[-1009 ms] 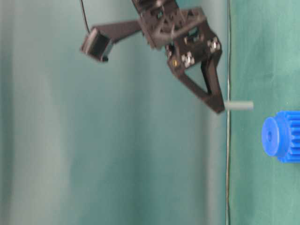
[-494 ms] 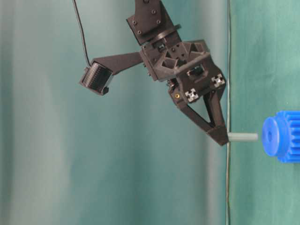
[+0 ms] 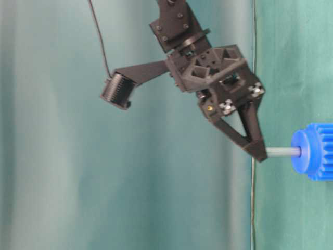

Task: Insert the shaft placed at a random location into the center hole of the small gear at another random location.
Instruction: 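Align the shaft over the gear's center hole and lower it in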

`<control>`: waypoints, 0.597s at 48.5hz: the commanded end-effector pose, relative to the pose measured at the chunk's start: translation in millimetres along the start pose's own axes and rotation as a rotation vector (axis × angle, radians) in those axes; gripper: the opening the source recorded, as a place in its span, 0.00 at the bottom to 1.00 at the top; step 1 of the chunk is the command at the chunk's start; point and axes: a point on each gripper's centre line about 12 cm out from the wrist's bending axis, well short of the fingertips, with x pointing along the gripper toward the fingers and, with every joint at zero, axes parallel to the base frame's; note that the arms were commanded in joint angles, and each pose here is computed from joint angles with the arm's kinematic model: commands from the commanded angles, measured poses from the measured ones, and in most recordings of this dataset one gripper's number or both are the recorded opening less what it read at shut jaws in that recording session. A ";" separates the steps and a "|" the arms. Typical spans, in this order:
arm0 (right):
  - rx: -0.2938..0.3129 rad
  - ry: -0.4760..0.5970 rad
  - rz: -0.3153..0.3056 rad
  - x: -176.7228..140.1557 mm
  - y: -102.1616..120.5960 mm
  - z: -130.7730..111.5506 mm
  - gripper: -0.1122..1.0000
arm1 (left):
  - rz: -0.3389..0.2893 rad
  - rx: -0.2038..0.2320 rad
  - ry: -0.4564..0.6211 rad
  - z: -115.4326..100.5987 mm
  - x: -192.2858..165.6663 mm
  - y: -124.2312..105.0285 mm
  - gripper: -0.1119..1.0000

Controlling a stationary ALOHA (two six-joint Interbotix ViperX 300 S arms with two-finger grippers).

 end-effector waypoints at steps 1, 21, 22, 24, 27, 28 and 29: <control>-0.005 -0.047 0.002 -0.2 1.4 16.1 0.22 | 0.003 0.002 -0.018 7.4 2.5 0.6 0.10; -0.005 -0.037 0.002 1.0 1.3 11.6 0.22 | 0.003 0.000 -0.017 7.1 2.7 0.6 0.10; -0.006 -0.034 0.002 1.7 1.3 10.4 0.22 | 0.003 0.000 -0.017 6.8 2.4 0.6 0.10; -0.006 -0.029 0.001 3.1 1.3 8.8 0.22 | 0.003 0.000 -0.017 7.1 2.7 0.6 0.10; -0.005 -0.024 0.000 6.0 0.7 6.0 0.22 | 0.003 0.000 -0.018 7.4 2.5 0.6 0.10; -0.006 -0.023 0.001 7.1 1.3 5.1 0.22 | 0.003 0.000 -0.015 6.4 2.6 0.6 0.10; -0.006 -0.021 0.001 8.0 1.3 3.7 0.22 | 0.003 0.000 -0.018 7.4 2.5 0.6 0.10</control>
